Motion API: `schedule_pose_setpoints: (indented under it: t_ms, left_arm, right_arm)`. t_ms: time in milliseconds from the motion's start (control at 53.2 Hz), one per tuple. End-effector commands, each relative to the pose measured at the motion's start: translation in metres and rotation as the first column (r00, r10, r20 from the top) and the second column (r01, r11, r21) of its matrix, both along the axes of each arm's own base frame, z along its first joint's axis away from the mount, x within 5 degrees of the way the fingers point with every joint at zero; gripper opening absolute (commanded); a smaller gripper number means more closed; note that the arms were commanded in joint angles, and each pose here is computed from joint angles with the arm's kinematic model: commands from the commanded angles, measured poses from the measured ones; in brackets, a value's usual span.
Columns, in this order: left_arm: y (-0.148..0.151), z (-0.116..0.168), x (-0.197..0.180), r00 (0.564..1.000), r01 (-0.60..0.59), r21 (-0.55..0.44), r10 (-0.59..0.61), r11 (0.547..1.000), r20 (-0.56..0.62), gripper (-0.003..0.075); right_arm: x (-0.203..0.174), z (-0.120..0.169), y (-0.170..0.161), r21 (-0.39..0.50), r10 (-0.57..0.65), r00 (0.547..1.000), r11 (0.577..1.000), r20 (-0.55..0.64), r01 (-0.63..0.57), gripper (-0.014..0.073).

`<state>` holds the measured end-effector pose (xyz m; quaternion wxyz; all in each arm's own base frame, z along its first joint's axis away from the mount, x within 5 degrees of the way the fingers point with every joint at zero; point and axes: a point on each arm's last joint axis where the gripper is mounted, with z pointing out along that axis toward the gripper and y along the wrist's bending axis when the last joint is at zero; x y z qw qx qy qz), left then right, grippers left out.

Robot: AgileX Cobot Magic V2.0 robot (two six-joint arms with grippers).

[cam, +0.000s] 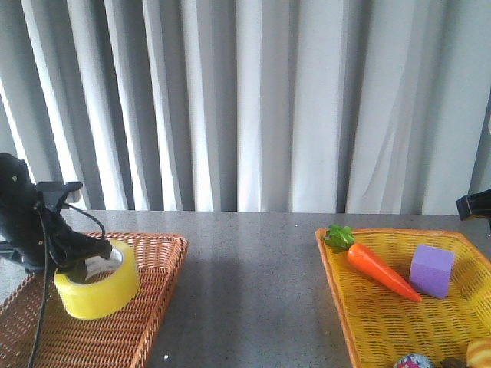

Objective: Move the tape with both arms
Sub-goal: 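Carry the tape roll into the brown basket and lower it, then open the left gripper and raise it away from the basket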

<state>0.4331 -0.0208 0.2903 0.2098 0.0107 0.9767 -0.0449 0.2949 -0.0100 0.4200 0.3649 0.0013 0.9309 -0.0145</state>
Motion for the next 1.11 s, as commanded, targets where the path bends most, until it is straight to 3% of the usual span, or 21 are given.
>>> schedule_pose_setpoints:
  t_ms: [0, 432, 545, 789, 958, 1090]
  left_arm:
    - [-0.001, 0.018, 0.000, 0.997, -0.004, -0.021, 0.006, 1.000, 0.079, 0.0012]
    - [0.003, -0.011, 0.011, 1.000, -0.007, 0.034, 0.006, 0.999, 0.007, 0.0075]
    - [0.002, -0.017, 0.013, 1.000, -0.006, 0.031, 0.006, 0.999, 0.001, 0.0132]
    - [0.003, -0.021, 0.013, 1.000, -0.001, 0.044, 0.002, 0.999, -0.023, 0.0353]
    - [0.003, -0.005, 0.008, 1.000, -0.003, 0.033, 0.003, 0.999, -0.007, 0.0401]
    - [-0.002, 0.047, -0.004, 0.991, -0.003, -0.030, 0.007, 1.000, 0.130, 0.0397]
  right_arm:
    - [-0.008, 0.020, -0.002, -0.010, -0.005, 0.995, 1.000, 0.103, 0.006, -0.0008]
    - [-0.008, 0.020, -0.002, -0.010, -0.005, 0.995, 1.000, 0.103, 0.006, -0.0008]
    - [-0.008, 0.020, -0.002, -0.011, -0.005, 0.995, 1.000, 0.103, 0.006, -0.0008]
    - [-0.008, 0.020, -0.002, -0.011, -0.005, 0.995, 1.000, 0.103, 0.006, -0.0008]
    - [-0.008, 0.020, -0.002, -0.011, -0.005, 0.995, 1.000, 0.103, 0.006, -0.0008]
    - [-0.008, 0.020, -0.002, -0.011, -0.005, 0.995, 1.000, 0.103, 0.006, -0.0008]
